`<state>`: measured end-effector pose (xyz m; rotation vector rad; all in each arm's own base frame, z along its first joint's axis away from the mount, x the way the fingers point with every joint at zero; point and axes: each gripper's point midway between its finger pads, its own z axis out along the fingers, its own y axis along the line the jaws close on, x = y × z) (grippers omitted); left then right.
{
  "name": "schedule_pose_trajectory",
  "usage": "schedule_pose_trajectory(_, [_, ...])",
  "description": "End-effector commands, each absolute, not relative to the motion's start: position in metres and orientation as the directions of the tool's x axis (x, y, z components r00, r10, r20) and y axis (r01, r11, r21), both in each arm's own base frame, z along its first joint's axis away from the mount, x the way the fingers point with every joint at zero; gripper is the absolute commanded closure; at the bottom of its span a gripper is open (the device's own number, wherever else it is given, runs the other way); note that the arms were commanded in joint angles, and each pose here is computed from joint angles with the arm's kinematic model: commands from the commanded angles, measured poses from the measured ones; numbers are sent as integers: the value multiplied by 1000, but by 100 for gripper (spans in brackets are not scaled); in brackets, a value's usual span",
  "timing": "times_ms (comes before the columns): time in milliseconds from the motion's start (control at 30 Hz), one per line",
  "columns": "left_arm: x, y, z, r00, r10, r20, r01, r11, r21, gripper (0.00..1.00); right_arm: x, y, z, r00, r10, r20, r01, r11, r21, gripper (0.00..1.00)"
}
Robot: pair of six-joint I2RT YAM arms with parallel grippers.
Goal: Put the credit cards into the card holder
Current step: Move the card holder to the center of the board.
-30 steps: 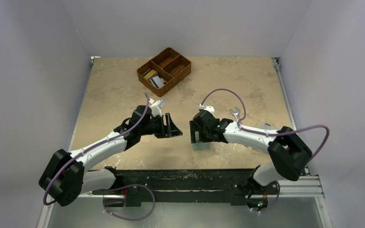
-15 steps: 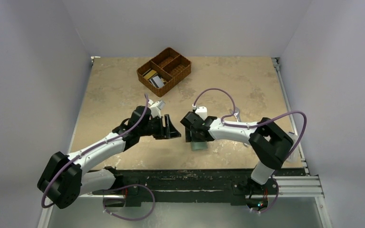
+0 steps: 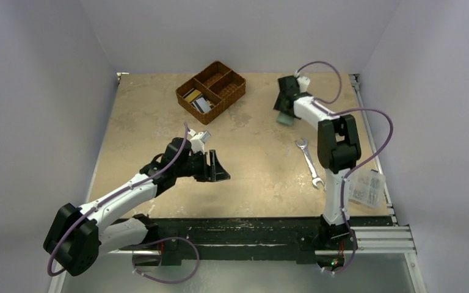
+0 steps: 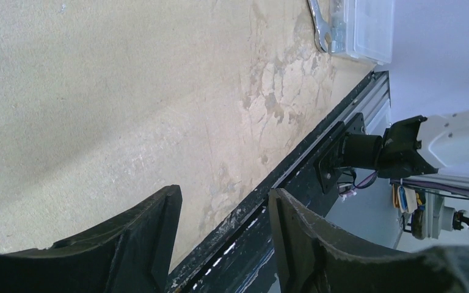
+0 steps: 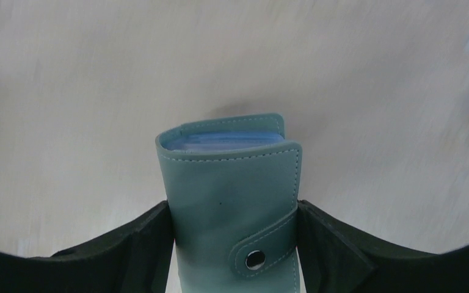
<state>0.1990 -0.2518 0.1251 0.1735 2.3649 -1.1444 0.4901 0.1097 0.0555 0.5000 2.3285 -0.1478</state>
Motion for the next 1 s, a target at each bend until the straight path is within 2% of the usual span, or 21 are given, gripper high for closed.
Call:
schedule_pose_trajectory(0, [191,-249,130,-856,-71,-513,366,616,-697,41,570,31,92,-517,362,-775,508,859,63,29])
schedule_pose_trajectory(200, [187,-252,129,-864,-62,-500,369,598,-712,41,616,-59,84,-426,462,-778,647,757,95,28])
schedule_pose_trajectory(233, [187,-252,130,-863,-62,-502,371,595,-713,41,618,-87,85,-398,481,-781,678,728,102,28])
schedule_pose_trajectory(367, [187,-254,134,-863,-57,-502,378,586,-717,41,622,-122,86,-371,480,-795,707,701,93,25])
schedule_pose_trajectory(433, [187,-254,137,-861,-53,-507,384,586,-714,41,621,-136,85,-367,463,-807,720,691,68,20])
schedule_pose_trajectory(467, [187,-254,139,-857,-54,-512,388,586,-711,41,621,-139,84,-379,456,-805,710,701,63,13])
schedule_pose_trajectory(533, [189,-251,143,-850,-57,-524,391,598,-699,41,623,-138,86,-418,430,-800,675,737,43,2])
schedule_pose_trajectory(633, [194,-252,157,-835,-61,-547,407,601,-688,41,614,-131,108,-464,406,-788,647,762,12,1])
schedule_pose_trajectory(800, [206,-252,188,-795,-71,-602,441,615,-654,41,573,-123,188,-447,368,-815,643,766,-7,1])
schedule_pose_trajectory(900, [218,-247,215,-745,-95,-660,463,639,-615,41,529,-77,242,-445,330,-833,571,821,20,1])
schedule_pose_trajectory(967, [226,-244,243,-699,-125,-704,486,638,-597,41,495,-22,278,-429,278,-859,455,889,60,1])
